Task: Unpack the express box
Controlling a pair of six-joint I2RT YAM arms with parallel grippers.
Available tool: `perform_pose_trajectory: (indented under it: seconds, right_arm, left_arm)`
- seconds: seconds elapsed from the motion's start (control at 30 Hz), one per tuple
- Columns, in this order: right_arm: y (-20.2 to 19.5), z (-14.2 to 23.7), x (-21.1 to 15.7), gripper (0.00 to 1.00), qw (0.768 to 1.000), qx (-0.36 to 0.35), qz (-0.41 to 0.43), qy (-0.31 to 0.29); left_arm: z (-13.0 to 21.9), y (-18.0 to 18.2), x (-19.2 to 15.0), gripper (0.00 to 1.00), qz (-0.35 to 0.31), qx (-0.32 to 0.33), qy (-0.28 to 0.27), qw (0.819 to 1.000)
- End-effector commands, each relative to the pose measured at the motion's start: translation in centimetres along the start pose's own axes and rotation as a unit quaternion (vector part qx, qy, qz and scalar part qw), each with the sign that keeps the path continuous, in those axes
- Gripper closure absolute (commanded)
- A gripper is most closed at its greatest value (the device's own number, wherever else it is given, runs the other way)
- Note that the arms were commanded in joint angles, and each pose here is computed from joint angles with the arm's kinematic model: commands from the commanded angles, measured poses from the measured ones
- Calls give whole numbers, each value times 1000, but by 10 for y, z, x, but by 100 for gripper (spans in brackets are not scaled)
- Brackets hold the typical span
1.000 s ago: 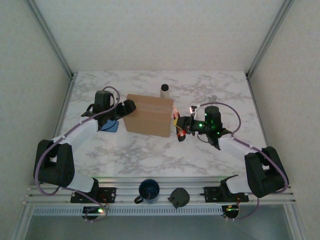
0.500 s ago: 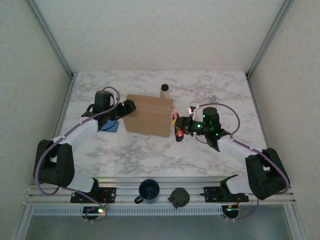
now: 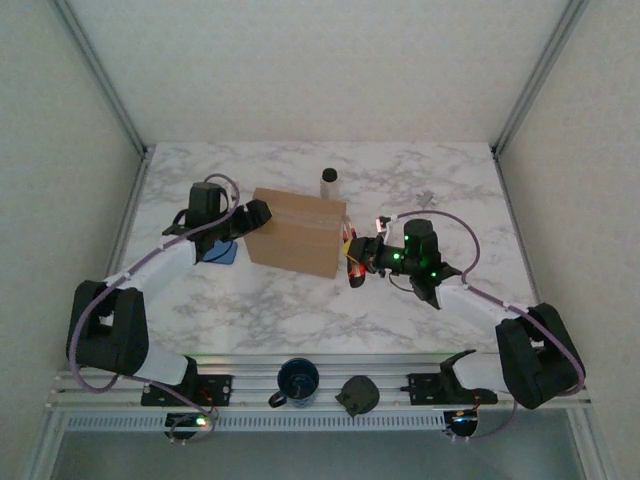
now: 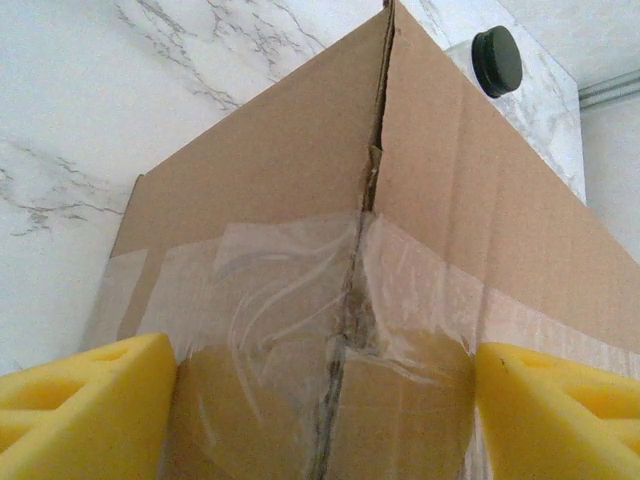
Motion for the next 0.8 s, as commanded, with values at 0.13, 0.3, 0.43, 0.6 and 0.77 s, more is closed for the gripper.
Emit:
perform_pose_trajectory:
  seconds: [0.13, 0.3, 0.43, 0.6, 0.77]
  right_arm:
    - [9, -4, -29, 100, 998, 29, -13, 52]
    - [7, -11, -32, 100, 998, 28, -21, 50]
    - [4, -14, -33, 100, 998, 27, -29, 48]
    - [4, -12, -34, 100, 998, 28, -35, 45]
    - [8, -10, -39, 100, 998, 32, -36, 50]
  left_arm:
    - [-9, 65, -40, 25, 69, 141, 42, 987]
    - [-11, 73, -43, 25, 81, 156, 26, 984]
    - [-12, 79, -48, 25, 91, 162, 25, 982]
    - [-11, 86, -51, 25, 99, 172, 17, 980]
    - [-12, 89, -51, 25, 105, 178, 10, 978]
Point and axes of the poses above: each hand's point on the last joint's axis, 136 mm out from that joint toward the fingers, its own z axis back along the fingers, its own y axis along the line the jaws close on, x = y × z, the point moved 4 cm from there along z, back along the fingers, and after that the axes turned 9 degrees about z, right-handed, at the moved point
